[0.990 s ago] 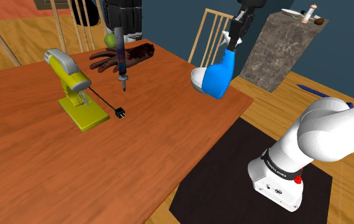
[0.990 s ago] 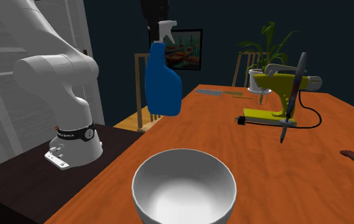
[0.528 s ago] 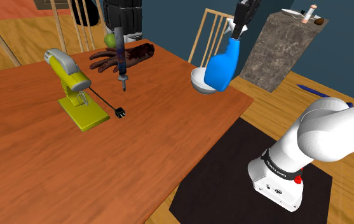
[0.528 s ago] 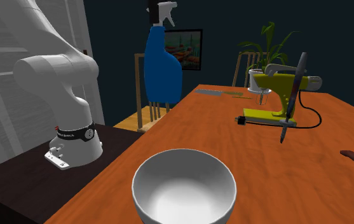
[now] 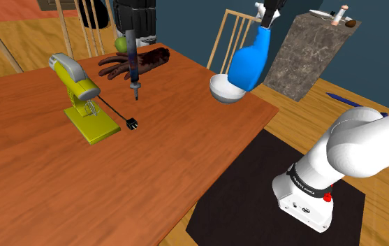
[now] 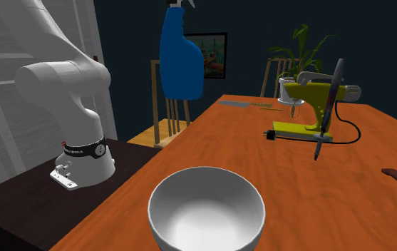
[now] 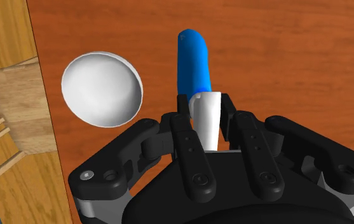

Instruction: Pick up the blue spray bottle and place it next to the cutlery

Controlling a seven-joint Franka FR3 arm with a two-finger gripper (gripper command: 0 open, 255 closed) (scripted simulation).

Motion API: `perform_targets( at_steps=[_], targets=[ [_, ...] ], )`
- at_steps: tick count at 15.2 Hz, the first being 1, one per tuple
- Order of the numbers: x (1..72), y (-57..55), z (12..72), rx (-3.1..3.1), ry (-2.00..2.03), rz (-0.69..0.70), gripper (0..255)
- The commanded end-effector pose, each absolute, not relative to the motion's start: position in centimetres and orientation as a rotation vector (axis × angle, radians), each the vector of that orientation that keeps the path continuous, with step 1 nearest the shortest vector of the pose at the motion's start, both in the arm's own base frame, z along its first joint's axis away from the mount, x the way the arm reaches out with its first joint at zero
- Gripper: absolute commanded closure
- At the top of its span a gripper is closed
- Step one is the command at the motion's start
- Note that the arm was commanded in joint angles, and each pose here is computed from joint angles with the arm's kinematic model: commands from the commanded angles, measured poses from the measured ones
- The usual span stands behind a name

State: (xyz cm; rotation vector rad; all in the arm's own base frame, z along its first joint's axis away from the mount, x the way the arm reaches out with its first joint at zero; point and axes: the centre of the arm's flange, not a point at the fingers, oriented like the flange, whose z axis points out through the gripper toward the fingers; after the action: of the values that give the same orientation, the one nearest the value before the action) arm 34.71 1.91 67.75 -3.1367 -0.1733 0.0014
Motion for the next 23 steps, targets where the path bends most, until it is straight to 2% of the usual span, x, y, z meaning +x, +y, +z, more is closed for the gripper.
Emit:
perform_targets(
  at_steps=[1,19,23],
  targets=[
    [34.7,1.9,68.9,-3.137,-0.173,0.002,255],
    [34.7,1.9,78.4,-3.137,-0.173,0.002,255],
    [34.6,5.7,77.5,-3.137,-0.173,0.002,255]
  ],
)
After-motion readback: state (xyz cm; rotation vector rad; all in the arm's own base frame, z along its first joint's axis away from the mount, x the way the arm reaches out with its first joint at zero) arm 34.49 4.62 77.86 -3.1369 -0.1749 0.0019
